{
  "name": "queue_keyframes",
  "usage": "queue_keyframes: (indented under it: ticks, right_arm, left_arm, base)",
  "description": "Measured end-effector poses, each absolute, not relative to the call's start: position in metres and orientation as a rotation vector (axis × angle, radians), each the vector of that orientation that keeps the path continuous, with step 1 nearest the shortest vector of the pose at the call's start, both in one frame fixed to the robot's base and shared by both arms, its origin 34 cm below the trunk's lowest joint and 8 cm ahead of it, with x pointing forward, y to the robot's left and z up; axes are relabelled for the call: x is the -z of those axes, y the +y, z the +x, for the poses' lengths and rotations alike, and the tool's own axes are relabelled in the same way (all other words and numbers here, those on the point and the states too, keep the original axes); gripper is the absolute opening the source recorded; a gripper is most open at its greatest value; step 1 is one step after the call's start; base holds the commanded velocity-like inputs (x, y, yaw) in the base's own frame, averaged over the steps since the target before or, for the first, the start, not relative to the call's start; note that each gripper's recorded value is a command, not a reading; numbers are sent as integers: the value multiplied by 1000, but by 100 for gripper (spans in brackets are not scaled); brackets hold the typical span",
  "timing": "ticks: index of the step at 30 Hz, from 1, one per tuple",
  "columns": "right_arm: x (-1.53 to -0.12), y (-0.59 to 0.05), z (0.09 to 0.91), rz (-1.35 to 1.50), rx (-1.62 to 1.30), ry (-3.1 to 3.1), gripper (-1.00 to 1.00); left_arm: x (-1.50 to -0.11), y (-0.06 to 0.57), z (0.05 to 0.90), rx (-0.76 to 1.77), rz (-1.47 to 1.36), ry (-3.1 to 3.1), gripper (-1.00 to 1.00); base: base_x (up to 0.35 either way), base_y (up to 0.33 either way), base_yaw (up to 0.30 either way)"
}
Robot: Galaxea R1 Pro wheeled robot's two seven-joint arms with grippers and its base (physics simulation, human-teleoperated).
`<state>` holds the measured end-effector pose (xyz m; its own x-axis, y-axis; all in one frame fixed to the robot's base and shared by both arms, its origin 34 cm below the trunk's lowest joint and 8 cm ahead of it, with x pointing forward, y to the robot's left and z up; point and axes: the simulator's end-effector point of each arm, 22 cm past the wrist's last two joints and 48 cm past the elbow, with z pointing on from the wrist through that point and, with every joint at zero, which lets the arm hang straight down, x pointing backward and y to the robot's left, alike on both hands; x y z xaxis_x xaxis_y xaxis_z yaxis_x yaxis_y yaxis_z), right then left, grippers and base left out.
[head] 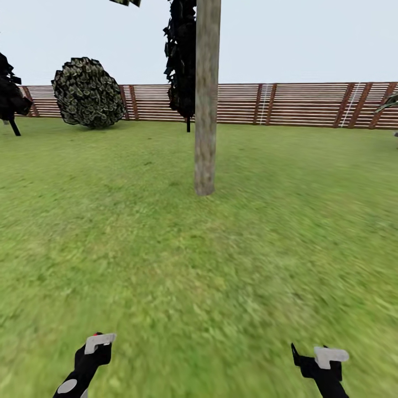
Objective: In the garden, pick up the pesticide atomizer on the floor and spray pesticide onto both trees until each tree trunk is fully covered.
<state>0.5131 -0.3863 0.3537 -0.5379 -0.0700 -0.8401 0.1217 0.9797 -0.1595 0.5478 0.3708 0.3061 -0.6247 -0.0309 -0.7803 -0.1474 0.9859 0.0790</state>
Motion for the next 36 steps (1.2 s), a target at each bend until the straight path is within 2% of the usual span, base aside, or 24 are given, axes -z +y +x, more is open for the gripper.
queue_keyframes:
  ticks: [12, 23, 36]
  right_arm:
    - [-354, -386, 513, 36, 243, 2125, 100]
    - [-354, -386, 513, 36, 243, 2125, 100]
    - [-354, -386, 513, 36, 243, 2125, 100]
  left_arm:
    - [-306, 371, 548, -169, -124, 2242, -100]
    - [-306, 371, 548, -169, -123, 2241, -100]
    - [-307, 371, 548, -170, -123, 2239, -100]
  base:
    - [337, 0, -4]
    - [338, 8, -95]
    - [308, 148, -3]
